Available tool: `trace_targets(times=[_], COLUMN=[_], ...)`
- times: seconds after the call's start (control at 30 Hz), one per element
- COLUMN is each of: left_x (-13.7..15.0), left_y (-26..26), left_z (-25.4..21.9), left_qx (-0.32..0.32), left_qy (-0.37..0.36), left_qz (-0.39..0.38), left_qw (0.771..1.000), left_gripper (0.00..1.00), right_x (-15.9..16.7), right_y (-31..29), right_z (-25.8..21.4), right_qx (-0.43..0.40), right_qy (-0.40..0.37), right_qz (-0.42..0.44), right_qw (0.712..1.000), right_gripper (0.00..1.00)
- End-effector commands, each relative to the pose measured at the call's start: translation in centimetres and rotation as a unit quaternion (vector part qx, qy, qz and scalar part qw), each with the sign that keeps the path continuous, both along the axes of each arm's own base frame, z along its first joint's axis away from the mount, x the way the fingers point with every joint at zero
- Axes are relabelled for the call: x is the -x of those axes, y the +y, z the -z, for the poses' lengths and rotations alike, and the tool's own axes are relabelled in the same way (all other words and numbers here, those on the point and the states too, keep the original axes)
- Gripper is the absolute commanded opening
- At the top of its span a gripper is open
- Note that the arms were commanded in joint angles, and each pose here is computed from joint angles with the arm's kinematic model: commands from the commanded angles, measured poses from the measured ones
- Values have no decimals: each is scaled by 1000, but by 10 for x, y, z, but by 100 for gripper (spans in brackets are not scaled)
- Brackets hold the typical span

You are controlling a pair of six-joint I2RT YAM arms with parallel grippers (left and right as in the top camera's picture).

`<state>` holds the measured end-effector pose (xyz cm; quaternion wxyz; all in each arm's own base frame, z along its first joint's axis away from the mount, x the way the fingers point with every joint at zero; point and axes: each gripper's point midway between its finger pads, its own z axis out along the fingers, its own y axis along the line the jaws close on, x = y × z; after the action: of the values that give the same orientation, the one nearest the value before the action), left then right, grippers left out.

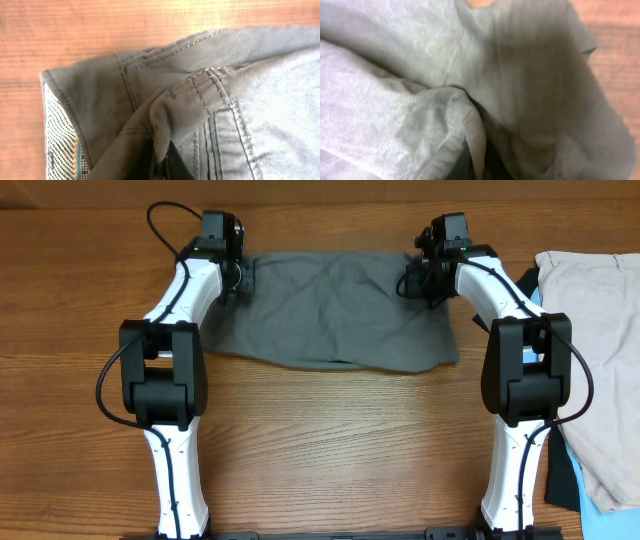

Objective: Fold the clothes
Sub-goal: 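Lift both top corners and fold them down toward the bottom edge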

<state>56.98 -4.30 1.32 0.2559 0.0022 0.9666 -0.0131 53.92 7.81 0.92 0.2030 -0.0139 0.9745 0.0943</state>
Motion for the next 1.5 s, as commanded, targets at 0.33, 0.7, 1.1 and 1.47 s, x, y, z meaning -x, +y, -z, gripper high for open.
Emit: trace_targets(times=[0.33, 0.7, 1.1, 1.47], left_x=[-26, -36, 19, 118], left_y=[6, 5, 6, 15], left_z=[17, -41, -183, -202], left_qx=[-22, -30, -21, -19], left_qy=[-56, -89, -79, 52], left_qz=[2, 19, 23, 13], left_qw=[998, 995, 996, 998], left_gripper=[4, 4, 4, 4], right_x=[-48, -56, 1, 110], right_y=[-1, -2, -8, -34], right_z=[-17, -50, -152, -178], right_qx=[-6, -12, -21, 1], right_qy=[-107, -122, -81, 61], right_qz=[25, 34, 27, -13], right_qw=[994, 992, 996, 998], right_gripper=[4, 4, 4, 4])
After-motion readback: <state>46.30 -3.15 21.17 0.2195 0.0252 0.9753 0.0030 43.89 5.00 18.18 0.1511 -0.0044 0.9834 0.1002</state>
